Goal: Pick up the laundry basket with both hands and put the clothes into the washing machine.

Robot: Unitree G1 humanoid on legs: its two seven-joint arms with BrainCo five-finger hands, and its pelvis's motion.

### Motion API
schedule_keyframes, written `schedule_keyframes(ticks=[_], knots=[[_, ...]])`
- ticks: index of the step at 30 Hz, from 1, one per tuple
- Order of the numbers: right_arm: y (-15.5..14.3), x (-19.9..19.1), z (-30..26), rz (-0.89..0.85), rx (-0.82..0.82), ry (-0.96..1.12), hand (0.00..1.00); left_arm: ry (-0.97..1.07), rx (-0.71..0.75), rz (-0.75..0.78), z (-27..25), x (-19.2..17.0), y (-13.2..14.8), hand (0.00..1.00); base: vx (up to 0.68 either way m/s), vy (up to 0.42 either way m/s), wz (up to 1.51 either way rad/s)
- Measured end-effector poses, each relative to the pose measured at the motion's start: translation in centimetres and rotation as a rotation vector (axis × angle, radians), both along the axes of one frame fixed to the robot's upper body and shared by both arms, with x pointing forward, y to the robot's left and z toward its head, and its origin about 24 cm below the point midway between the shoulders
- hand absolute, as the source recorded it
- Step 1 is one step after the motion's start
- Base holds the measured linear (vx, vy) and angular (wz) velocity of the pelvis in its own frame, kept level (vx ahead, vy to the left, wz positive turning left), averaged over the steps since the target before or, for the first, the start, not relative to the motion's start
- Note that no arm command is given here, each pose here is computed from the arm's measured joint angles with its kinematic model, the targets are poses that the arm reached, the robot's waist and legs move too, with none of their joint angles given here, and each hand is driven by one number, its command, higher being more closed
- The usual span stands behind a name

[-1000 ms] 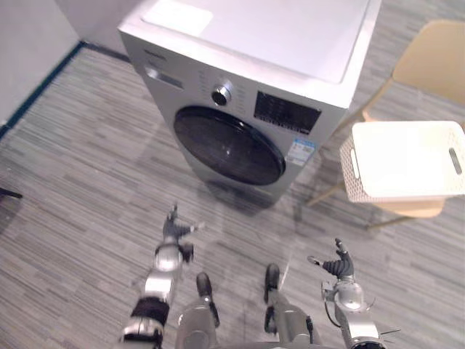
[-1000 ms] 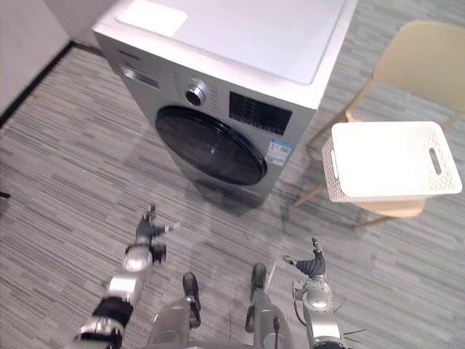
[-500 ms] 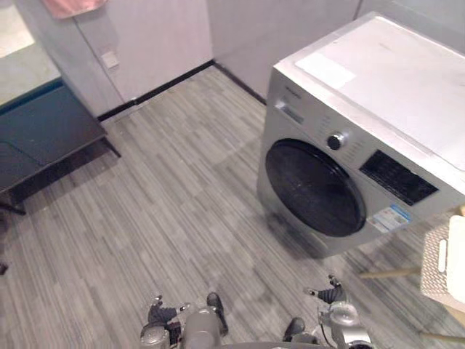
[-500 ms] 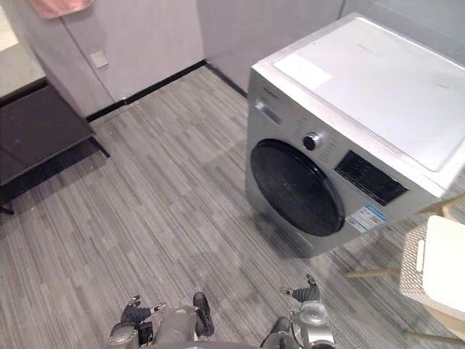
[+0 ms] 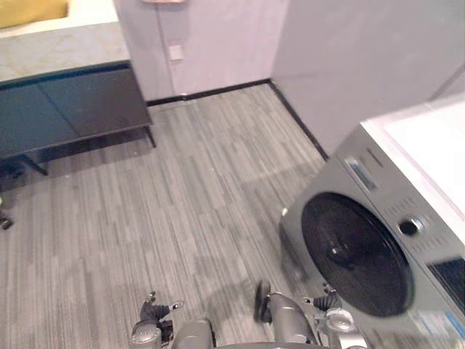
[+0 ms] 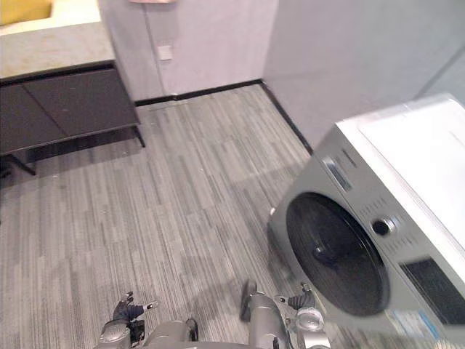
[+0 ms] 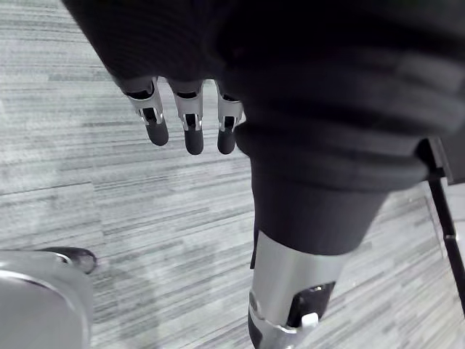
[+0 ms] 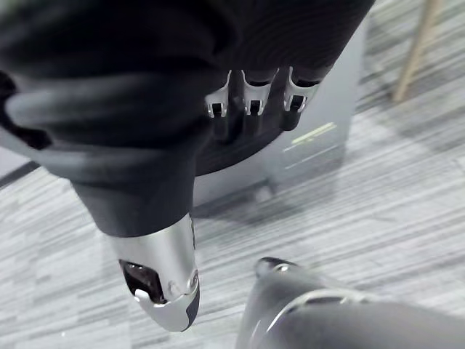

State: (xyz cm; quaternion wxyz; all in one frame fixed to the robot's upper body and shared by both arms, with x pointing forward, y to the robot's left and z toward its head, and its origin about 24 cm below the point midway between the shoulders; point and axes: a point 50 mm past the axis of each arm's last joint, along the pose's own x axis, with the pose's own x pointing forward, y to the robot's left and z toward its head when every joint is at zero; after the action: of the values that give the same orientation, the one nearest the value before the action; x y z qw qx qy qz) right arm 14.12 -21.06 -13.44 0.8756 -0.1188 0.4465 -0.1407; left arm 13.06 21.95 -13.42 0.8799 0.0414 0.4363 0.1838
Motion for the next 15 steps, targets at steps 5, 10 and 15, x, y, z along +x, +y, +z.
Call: schedule_keyframes(ticks=[5,10,15], knots=[[0.5,2.0,1.5,0.033,-0.013,-0.105,0.0,-0.051,-0.037,0.062,0.4,0.2,-1.0,0.0,0.52,-0.225,0.55],[0.3,3.0,2.4,0.022,-0.024,-0.157,0.0,-0.108,-0.04,0.05,1.2,1.6,-1.4,0.0,0.27,-0.042,0.09],[0.4,0.2,0.9,-0.061,0.002,-0.065,0.0,-0.074,-0.017,0.026,0.8,1.2,-1.1,0.0,0.17,0.13,0.26]])
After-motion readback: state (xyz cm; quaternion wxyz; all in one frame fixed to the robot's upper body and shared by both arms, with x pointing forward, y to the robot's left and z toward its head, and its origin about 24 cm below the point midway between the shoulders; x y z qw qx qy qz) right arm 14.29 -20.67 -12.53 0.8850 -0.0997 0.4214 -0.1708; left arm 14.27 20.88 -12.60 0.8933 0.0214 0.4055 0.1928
